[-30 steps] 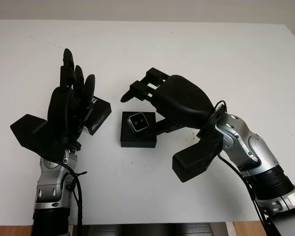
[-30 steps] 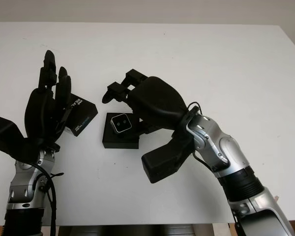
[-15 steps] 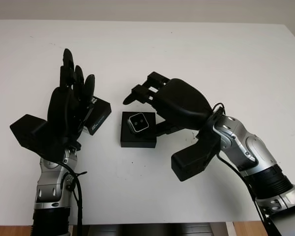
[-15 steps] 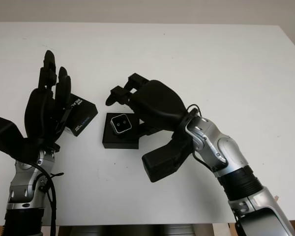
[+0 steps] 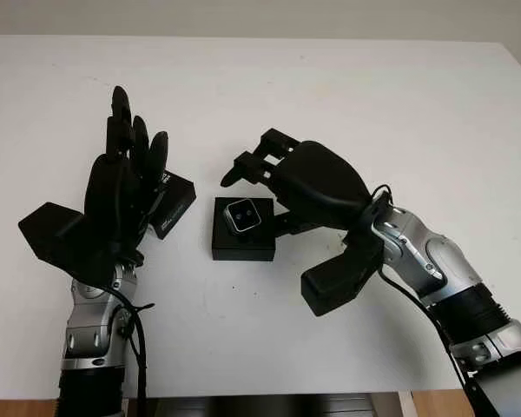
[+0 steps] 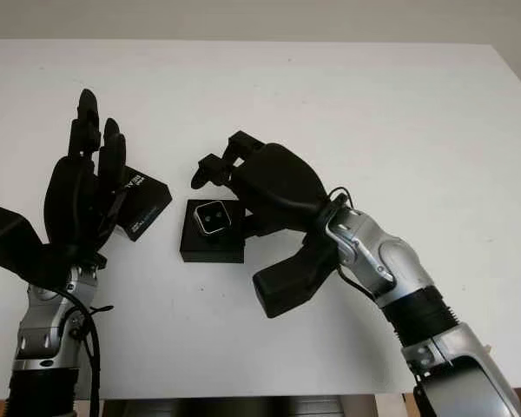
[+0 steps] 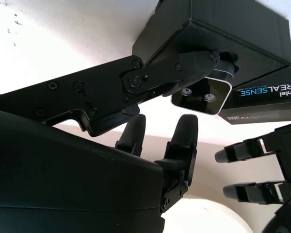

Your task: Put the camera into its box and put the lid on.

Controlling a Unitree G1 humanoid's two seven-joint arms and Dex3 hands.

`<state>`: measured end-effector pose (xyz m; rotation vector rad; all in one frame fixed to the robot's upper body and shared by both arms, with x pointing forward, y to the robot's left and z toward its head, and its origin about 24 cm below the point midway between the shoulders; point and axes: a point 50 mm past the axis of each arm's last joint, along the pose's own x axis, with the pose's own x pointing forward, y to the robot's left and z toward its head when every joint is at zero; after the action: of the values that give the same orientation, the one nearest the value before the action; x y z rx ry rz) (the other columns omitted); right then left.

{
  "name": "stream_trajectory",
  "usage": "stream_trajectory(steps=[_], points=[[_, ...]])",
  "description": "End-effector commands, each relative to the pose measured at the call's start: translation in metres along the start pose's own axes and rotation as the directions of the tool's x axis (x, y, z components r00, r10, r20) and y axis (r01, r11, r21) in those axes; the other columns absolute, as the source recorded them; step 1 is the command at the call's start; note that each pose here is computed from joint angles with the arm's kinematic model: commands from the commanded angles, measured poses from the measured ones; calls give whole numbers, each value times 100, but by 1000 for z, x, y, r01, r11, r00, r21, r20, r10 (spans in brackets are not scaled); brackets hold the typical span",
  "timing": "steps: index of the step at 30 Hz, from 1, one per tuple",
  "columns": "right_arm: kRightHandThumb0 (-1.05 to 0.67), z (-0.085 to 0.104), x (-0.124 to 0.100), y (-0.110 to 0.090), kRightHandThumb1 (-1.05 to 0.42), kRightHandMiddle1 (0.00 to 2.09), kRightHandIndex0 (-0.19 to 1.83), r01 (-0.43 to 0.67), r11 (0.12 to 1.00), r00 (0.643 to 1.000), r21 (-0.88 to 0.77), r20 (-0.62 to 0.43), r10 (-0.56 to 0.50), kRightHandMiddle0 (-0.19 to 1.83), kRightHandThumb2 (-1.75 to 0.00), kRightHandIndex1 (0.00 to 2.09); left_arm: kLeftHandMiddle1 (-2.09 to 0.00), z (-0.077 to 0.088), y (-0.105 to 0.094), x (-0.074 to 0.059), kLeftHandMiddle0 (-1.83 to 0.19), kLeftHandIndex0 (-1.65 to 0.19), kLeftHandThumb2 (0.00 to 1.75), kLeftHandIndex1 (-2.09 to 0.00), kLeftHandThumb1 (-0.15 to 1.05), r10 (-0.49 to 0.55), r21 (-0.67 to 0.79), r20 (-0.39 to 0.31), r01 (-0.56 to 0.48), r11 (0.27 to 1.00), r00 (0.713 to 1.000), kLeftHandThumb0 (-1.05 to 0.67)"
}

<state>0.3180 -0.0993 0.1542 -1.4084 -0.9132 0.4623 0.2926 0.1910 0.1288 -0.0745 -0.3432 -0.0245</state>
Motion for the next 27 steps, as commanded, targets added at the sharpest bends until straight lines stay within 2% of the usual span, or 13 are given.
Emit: stream_trajectory(steps=[1, 6, 9, 13, 21, 24, 27], points=[[-58, -1, -1, 0, -90, 120, 22, 10, 999, 1000, -35, 21, -10, 32, -6, 145, 0, 1, 0, -2, 19, 19, 34, 0, 105, 0, 7, 6, 0, 1000, 1000, -76], [-47, -2, -4, 3, -96, 139, 24, 59, 995, 997, -78, 63, -54, 42, -6, 167, 0, 1, 0, -2, 19, 19, 34, 0, 105, -5, 10, 11, 5, 1000, 1000, -75], [-44, -2, -5, 4, -95, 146, 25, 65, 993, 995, -103, 83, -56, 49, -5, 173, 0, 1, 0, -2, 19, 19, 35, 0, 105, -7, 14, 9, 7, 1000, 1000, -76], [-41, -1, -6, 4, -91, 149, 26, 78, 990, 992, -120, 111, -64, 56, -5, 163, 0, 1, 0, -2, 19, 19, 33, 0, 105, -3, 1, 7, 3, 1000, 1000, -77], [-40, -3, -8, 5, -93, 156, 25, 103, 985, 985, -138, 150, -82, 51, -6, 140, 0, 1, 1, -2, 19, 19, 33, 0, 105, -5, 8, 5, 5, 1000, 1000, -77], [-40, -4, -8, 7, -94, 156, 26, 89, 992, 989, -94, 127, -77, 49, -6, 137, 0, 1, 1, -2, 19, 19, 32, 0, 105, -5, 8, 3, 5, 1000, 1000, -76], [-39, -7, -7, 7, -94, 159, 23, 42, 999, 997, 29, 70, -44, 46, -6, 142, 0, 1, 2, -3, 19, 19, 33, 0, 105, -14, 14, 1, 14, 1000, 1000, -76]])
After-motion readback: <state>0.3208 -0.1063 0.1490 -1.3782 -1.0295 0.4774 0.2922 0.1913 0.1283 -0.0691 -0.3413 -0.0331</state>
